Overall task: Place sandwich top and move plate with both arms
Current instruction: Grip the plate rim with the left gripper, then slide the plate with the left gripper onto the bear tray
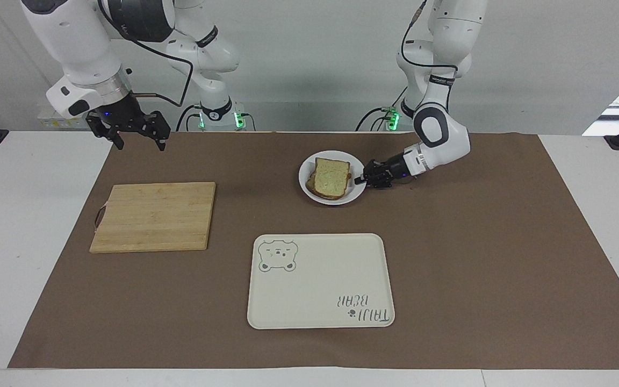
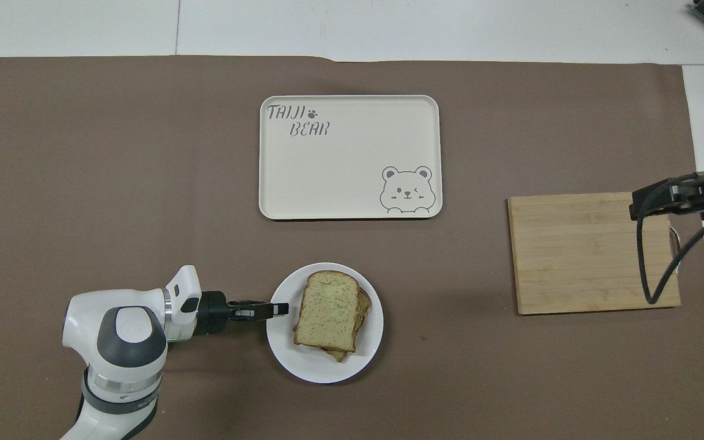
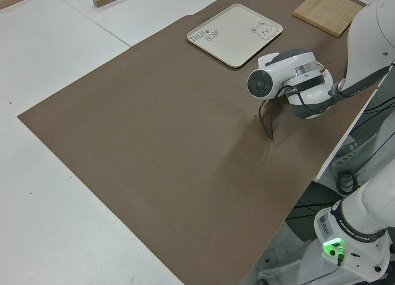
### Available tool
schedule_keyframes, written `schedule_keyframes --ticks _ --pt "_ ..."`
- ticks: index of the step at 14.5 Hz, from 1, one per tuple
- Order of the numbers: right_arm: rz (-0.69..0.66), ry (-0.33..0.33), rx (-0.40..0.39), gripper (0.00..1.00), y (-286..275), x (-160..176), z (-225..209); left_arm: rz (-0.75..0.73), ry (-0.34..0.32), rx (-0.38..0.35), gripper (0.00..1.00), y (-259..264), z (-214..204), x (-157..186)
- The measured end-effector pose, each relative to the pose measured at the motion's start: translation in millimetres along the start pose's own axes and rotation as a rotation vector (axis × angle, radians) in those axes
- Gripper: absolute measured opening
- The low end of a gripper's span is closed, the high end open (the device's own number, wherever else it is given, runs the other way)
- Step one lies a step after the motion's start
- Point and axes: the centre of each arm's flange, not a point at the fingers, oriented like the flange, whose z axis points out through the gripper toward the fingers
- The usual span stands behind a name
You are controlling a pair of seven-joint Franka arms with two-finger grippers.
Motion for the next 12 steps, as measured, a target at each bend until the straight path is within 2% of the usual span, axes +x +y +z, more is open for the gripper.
schedule_keyframes --ticks 1,3,6,7,9,12 --pt "0.0 0.0 0.0 1.0 0.0 0.0 0.0 -0.002 -0.002 -0.015 0.04 1.1 -0.1 -0.1" --pt "0.0 0.0 0.0 1.0 0.0 0.0 0.0 -0.017 -0.002 -0.04 0.04 -1.8 -4.3 1.0" --pt "0.0 0.0 0.0 1.0 0.0 0.0 0.0 -0.043 0.027 -0.117 0.04 -10.4 -28.0 11.3" --pt "0.0 0.0 0.0 1.0 0.0 0.0 0.0 -0.046 0.057 -0.137 0.04 -12.1 -39.4 19.5" --pt "0.0 0.0 0.0 1.0 0.0 0.0 0.0 -0.07 0.158 -0.191 0.04 -6.6 -56.7 40.4" --pt "0.0 0.0 0.0 1.0 0.0 0.0 0.0 -0.089 0.278 -0.255 0.04 9.3 -68.3 73.1"
